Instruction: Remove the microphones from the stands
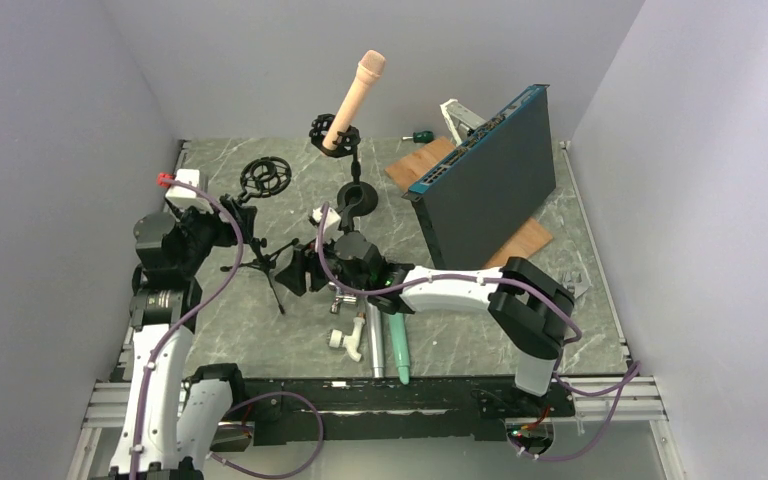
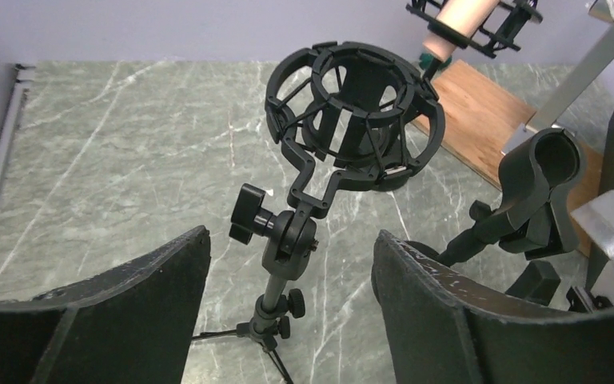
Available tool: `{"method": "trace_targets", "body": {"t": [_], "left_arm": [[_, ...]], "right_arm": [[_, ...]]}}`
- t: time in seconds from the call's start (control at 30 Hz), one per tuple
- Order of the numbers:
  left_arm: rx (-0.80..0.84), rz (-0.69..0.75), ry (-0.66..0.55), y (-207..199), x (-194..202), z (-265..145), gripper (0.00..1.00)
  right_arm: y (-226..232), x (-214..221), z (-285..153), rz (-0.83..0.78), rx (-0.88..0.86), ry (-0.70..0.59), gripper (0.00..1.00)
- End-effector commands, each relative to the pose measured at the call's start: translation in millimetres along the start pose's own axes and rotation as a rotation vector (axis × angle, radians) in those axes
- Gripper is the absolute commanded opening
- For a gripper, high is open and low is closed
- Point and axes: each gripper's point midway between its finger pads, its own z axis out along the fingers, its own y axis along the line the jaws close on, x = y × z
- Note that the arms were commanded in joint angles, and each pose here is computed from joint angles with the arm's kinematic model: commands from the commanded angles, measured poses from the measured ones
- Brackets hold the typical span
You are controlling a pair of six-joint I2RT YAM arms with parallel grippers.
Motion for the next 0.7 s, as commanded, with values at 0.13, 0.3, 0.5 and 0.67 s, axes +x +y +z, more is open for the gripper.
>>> {"method": "trace_targets", "body": {"t": [0.13,0.3,0.5,0.67], "left_arm": [[0.103,0.013,0.016,-1.7,0.0,19.2,0.74],[0.174,0.017,0.026,-6.2,1.2,27.3,0.62],[0.196,0.031,0.042,-10.3,12.6,22.7,0.41],[0.205,0.07,0.119,-20.7,22.7,9.8,0.23]], "right_arm": [[53.4,-20.5,-15.5,0.072,-0.179,-0.02,0.62],[47.1,-35.7,-11.7,0.078,-0.125,-0.049,0.65],[41.6,-42.5,-8.2,0.104,-0.091,-0.042,0.7],[38.7,-40.5,-12.2,0.123,-0.084,-0.051,0.71]]}}
